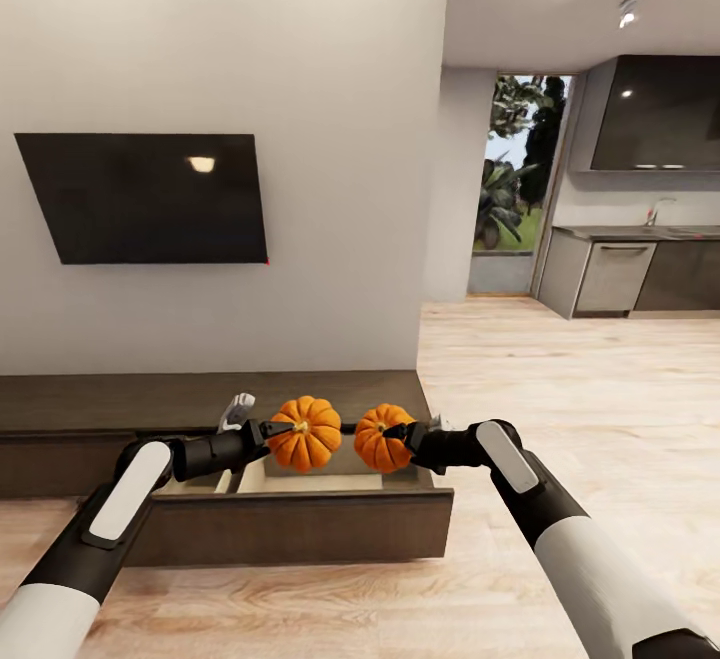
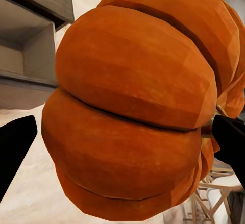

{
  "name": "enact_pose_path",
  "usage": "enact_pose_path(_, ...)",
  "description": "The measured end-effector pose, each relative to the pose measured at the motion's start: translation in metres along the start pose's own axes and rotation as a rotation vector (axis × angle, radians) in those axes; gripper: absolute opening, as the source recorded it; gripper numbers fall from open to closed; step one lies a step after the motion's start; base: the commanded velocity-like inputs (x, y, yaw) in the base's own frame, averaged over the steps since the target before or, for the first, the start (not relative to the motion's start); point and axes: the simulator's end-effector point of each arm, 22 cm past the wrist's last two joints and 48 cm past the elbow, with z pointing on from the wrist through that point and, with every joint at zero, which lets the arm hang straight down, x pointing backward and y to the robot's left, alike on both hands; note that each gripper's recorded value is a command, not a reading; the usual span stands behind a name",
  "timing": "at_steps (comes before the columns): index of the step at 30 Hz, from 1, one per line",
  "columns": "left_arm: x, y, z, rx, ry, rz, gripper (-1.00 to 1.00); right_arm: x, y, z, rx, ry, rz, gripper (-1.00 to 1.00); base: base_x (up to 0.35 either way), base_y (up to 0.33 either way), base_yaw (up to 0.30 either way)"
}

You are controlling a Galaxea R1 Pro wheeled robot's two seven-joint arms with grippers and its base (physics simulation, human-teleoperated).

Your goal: Place each of the two pumpkins and all three candles from the living room inside a cabinet in the living room (use any cabinet), then make sure every cabinet is closed, and position the cauldron so it is next to a table in the living room.

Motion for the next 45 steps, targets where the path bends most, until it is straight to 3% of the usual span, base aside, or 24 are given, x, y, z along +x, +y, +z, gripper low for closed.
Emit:
enact_pose_path(21, 0.002, 0.002, 0.002, -0.006, 0.003, -0.007, -1.00, -0.001, 0.001, 0.000, -0.002, -0.003, 0.001, -1.00, 0.113, 0.000, 0.000)
enact_pose_path(38, 0.017, 0.051, 0.005, -0.097, 0.034, -0.085, -1.00, -0.002, 0.000, 0.000, -0.001, -0.007, 0.002, -1.00, 0.125, 0.000, 0.000)
enact_pose_path(45, 0.017, 0.053, 0.005, -0.095, 0.034, -0.097, -1.00, -0.002, 0.001, 0.000, -0.001, -0.009, 0.002, -1.00, 0.078, 0.000, 0.000)
